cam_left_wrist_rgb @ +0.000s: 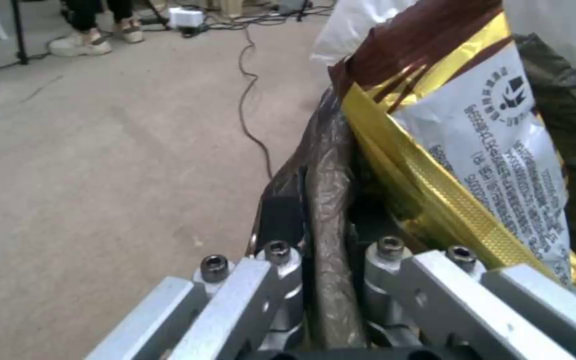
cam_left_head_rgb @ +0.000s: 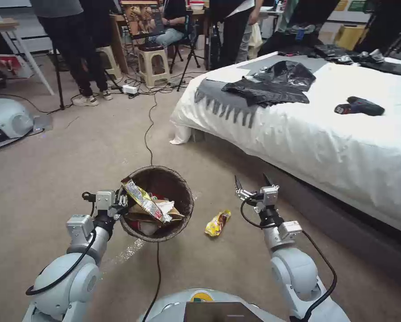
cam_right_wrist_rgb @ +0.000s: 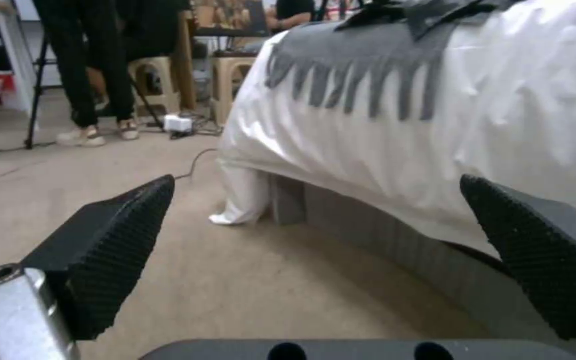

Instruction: Pick up the trash bin, then pick up the garbage from the floor and place it into the trash bin.

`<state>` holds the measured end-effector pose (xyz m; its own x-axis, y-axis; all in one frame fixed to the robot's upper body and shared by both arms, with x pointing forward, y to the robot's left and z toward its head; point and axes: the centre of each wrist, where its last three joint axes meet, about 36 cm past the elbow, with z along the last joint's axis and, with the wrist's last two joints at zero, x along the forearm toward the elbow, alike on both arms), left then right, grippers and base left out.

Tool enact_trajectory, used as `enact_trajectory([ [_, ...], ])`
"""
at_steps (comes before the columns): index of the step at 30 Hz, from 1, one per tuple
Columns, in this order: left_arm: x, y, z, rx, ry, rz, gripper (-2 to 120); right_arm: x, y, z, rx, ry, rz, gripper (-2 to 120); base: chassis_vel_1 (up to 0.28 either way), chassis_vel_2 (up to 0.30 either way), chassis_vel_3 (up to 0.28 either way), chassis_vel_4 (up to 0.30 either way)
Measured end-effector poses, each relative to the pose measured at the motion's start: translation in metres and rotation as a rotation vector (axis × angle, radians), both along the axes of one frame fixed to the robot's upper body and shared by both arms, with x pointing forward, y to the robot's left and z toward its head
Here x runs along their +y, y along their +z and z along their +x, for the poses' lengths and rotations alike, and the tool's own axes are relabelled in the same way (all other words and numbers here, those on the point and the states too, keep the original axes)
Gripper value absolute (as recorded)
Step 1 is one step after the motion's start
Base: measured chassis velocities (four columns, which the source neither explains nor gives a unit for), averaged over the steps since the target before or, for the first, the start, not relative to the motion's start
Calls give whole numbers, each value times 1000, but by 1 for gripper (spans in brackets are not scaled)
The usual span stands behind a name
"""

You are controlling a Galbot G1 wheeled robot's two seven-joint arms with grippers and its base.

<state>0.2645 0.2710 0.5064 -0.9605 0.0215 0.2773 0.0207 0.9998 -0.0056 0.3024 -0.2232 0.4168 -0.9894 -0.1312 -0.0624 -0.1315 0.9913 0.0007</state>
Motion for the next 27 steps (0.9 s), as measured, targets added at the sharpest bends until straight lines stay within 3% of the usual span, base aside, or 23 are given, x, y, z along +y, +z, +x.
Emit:
enact_trajectory([
  [4,-1,-1,-1,-1,3,-2,5,0,-2,0,12,-7,9,100,41,67,45,45],
  [7,-2,-1,-2,2,2,3,5,-1,-3,-1,97,-49,3,100,0,0,0,0],
  [14,0,1,-2,-1,15,12,5,-12,-16,4,172,-74,-25,100,0,0,0,0],
  [27,-2,6,-5,-10,21,11,5,-4,-47,35,382,-72,42,100,0,0,0,0],
])
